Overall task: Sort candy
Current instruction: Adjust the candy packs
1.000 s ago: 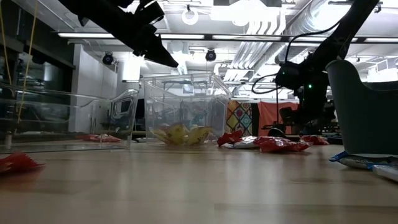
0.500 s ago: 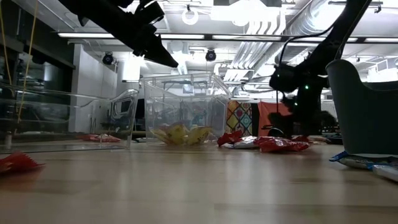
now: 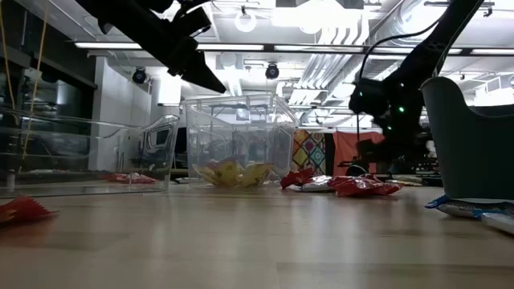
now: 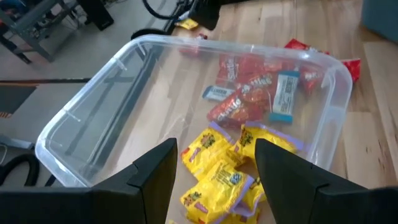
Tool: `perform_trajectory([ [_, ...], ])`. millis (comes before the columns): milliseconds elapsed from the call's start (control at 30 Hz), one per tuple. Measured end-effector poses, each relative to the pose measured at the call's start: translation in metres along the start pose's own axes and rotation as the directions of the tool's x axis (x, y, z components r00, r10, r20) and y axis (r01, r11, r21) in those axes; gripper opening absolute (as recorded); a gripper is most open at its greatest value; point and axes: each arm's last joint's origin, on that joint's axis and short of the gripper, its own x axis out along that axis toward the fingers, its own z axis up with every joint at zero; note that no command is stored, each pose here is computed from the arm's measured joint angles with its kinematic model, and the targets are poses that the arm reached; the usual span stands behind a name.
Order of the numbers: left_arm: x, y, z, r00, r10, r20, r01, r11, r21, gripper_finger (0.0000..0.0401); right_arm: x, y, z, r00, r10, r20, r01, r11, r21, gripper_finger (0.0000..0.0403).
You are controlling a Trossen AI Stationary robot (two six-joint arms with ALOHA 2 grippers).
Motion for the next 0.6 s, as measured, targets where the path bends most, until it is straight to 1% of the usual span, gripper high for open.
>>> perform_trajectory([
  [67,0.000,0.000,0.000,1.000,0.007,-0.002,-0.007,1.000,0.000,0.0205,0.000,-0.005,-0.002,0.998,-0.066,0.018,0.065,0.998,0.025,0.0199],
  [100,0.000,0.000,0.000,1.000,0.011,-0.003,-0.011,1.000,0.002,0.0205,0.000,-0.005,-0.002,0.996,-0.082,0.037,0.080,0.996,0.050,0.0199],
  [233,0.000,0.000,0.000,1.000,0.016,-0.002,-0.016,1.000,0.007,0.0205,0.002,-0.005,0.003,0.990,-0.105,0.089,0.094,0.989,0.117,0.0199],
  [433,0.000,0.000,0.000,1.000,0.016,-0.002,-0.016,1.000,0.008,0.0205,0.013,-0.007,0.001,0.987,-0.143,0.070,0.134,0.983,0.124,0.0199],
  [600,0.000,0.000,0.000,1.000,0.016,-0.003,-0.016,1.000,0.008,0.0205,0.029,-0.004,-0.006,0.985,-0.168,0.032,0.162,0.976,0.143,0.0199],
])
